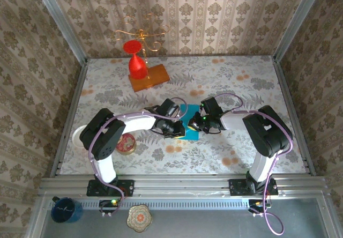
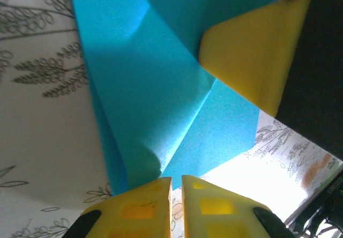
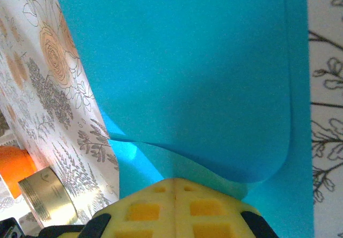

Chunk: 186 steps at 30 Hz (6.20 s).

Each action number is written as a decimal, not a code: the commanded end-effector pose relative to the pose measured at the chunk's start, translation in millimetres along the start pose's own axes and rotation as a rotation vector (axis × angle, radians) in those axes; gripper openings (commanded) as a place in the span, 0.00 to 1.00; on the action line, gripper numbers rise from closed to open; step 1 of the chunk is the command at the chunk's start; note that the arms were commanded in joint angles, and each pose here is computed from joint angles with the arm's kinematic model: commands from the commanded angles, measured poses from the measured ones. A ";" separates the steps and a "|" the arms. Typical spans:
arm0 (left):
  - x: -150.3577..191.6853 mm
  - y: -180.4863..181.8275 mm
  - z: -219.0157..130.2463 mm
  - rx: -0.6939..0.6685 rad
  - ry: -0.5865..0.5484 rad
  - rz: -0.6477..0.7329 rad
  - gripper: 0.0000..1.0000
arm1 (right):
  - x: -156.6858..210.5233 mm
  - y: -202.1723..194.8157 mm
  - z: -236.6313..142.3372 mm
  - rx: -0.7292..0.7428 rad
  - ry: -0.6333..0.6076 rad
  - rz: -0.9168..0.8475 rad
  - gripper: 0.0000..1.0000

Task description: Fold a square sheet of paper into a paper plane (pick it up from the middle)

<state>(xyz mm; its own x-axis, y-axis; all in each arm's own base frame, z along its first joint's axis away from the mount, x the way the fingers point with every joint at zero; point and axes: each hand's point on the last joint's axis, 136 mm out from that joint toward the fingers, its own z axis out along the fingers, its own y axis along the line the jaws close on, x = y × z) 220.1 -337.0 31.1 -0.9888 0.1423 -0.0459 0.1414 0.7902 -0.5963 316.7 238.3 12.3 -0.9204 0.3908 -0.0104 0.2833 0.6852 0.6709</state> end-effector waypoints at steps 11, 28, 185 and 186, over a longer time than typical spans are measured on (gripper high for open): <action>6.4 23.4 6.4 -0.051 0.033 -0.085 0.13 | 19.1 -74.2 7.4 0.236 0.039 0.114 0.05; 8.7 36.1 2.3 -0.085 0.019 -0.128 0.10 | 18.7 -78.3 6.7 0.249 0.035 0.117 0.05; 2.5 42.4 4.9 -0.158 0.073 -0.130 0.04 | -28.5 -38.6 -14.3 0.030 -0.114 -0.146 0.07; 3.3 43.5 4.6 -0.161 0.074 -0.132 0.05 | -34.3 -42.9 -18.1 0.036 -0.132 -0.131 0.07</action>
<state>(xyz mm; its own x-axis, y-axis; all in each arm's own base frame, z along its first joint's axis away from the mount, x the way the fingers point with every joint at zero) 237.6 -325.4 20.2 -0.9971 0.0738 0.0208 0.0505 0.8360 -0.5465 326.0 217.6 15.0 -0.9365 0.2953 -0.1891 0.0862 0.7165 0.6922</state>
